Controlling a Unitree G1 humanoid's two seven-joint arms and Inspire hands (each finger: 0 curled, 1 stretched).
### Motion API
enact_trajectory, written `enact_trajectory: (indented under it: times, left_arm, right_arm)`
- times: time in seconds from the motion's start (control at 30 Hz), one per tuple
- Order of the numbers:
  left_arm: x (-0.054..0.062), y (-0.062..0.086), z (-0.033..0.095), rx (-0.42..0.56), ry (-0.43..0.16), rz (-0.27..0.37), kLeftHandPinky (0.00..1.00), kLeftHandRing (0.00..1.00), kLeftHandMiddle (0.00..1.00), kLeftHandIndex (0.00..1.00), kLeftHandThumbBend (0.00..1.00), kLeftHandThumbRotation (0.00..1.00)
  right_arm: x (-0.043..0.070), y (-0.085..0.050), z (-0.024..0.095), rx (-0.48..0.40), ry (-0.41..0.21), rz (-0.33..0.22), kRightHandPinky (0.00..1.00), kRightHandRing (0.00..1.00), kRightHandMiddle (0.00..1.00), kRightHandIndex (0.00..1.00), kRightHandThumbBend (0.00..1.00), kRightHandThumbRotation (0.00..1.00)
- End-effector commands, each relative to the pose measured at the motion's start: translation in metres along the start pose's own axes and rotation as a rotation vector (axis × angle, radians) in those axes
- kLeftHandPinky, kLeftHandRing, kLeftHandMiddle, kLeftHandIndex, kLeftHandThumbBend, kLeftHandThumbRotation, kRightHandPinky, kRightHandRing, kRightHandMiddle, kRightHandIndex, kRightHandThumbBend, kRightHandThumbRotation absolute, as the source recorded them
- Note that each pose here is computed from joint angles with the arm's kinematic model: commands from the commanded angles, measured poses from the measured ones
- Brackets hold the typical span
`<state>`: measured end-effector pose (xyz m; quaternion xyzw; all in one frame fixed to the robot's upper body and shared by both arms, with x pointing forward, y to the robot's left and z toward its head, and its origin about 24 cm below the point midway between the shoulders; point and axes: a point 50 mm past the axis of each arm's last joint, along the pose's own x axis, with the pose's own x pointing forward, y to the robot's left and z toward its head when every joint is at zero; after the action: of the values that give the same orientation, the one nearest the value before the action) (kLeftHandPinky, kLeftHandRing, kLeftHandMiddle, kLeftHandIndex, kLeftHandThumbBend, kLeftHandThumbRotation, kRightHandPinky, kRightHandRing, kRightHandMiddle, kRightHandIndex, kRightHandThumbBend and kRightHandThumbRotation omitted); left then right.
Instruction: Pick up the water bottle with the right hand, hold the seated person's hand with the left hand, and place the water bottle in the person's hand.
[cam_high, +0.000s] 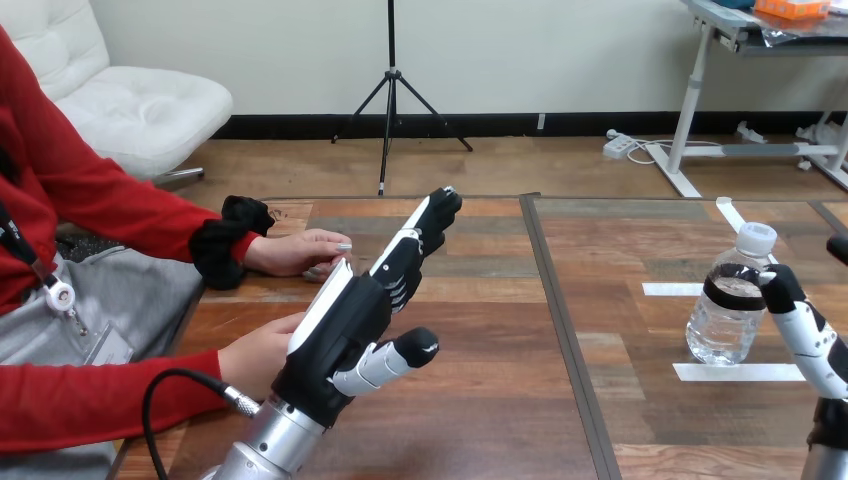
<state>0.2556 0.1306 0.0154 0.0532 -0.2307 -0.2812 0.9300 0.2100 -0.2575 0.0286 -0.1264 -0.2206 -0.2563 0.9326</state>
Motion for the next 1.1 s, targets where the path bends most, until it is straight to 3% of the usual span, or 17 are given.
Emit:
enact_trajectory:
  times: [0.0, 0.47, 1.07]
  left_arm:
    - [0.016, 0.011, 0.011, 0.031, -0.078, 0.023, 1.0, 1.0, 1.0, 1.0, 1.0, 0.87]
    - [0.015, 0.012, 0.011, 0.029, -0.076, 0.012, 1.0, 1.0, 1.0, 1.0, 1.0, 0.87]
    - [0.013, 0.014, 0.012, 0.032, -0.079, 0.012, 1.0, 1.0, 1.0, 1.0, 1.0, 0.86]
  right_arm:
    - [0.024, 0.008, 0.001, 0.03, -0.028, -0.004, 0.84, 0.95, 0.95, 0.95, 1.0, 0.64]
    - [0.031, 0.014, -0.021, 0.017, 0.122, 0.001, 0.95, 0.99, 0.96, 0.98, 1.0, 0.65]
    - [0.035, 0.022, -0.041, 0.002, 0.263, 0.019, 0.97, 0.99, 0.98, 1.0, 1.0, 0.65]
